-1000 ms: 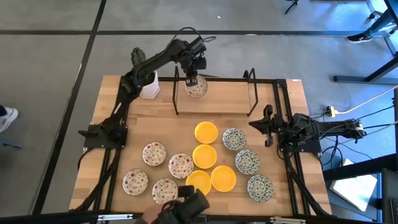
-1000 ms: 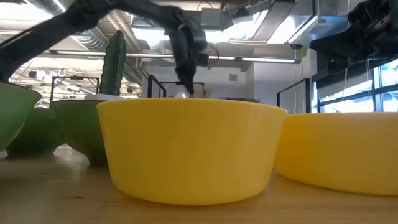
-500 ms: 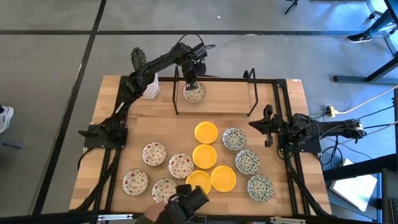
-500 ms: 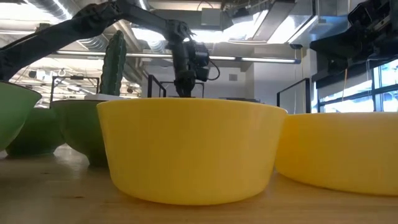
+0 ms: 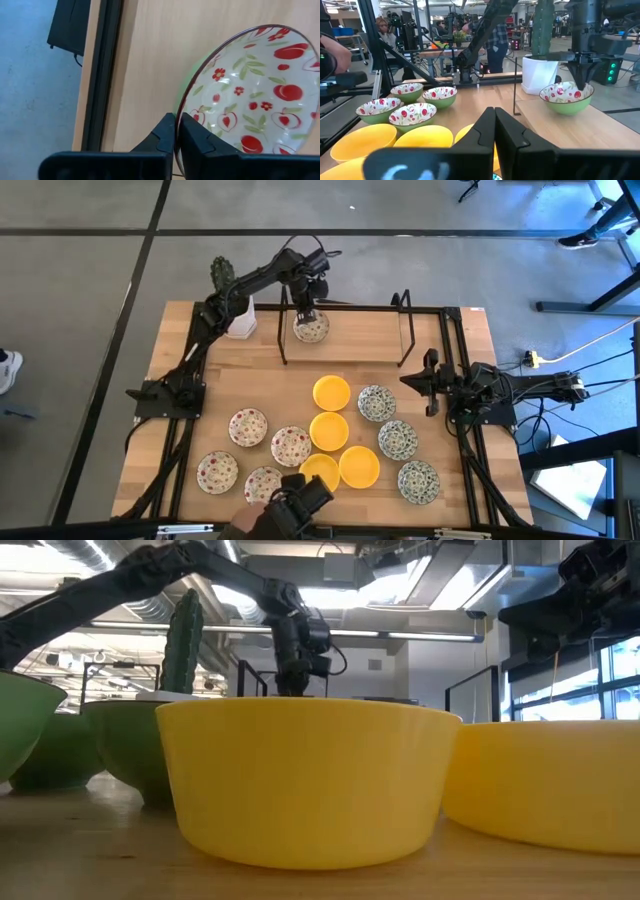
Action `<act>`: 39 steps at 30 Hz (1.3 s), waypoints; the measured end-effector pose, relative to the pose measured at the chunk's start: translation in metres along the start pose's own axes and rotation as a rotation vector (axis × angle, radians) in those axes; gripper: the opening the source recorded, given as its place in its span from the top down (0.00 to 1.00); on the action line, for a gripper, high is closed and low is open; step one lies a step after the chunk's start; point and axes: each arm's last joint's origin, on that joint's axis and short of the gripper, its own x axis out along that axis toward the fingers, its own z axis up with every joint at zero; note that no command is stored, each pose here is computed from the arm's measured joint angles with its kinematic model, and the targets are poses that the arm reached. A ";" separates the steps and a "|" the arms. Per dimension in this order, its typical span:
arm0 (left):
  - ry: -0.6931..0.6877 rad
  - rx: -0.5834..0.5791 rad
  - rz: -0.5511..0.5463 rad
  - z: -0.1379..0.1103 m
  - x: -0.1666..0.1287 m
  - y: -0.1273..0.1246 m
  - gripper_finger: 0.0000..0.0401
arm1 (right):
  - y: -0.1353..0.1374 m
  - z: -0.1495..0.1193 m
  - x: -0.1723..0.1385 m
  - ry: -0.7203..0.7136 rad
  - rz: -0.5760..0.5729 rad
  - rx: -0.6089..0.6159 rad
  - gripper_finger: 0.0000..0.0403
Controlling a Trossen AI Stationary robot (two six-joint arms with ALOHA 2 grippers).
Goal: Pick & Place Mini bowls
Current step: Put the red green bowl on the shelf, then put the yellow bowl on the shelf
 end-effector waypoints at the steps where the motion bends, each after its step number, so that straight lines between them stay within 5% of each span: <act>1: 0.002 0.002 0.008 0.000 0.001 0.000 0.96 | 0.000 0.000 0.000 0.000 0.000 0.000 0.99; 21: -0.064 0.081 0.083 0.015 -0.013 -0.006 0.60 | 0.000 -0.001 0.000 0.015 0.000 -0.003 0.99; 29: -0.213 0.149 0.123 0.004 -0.108 -0.051 0.55 | 0.000 -0.002 0.000 0.023 -0.001 -0.032 0.99; 35: -0.495 0.125 0.105 -0.051 -0.219 -0.088 0.64 | 0.000 -0.002 0.000 0.023 0.000 -0.057 0.99; 39: -0.646 0.181 0.026 -0.087 -0.237 -0.105 0.78 | 0.000 -0.002 0.000 0.023 0.000 -0.057 0.99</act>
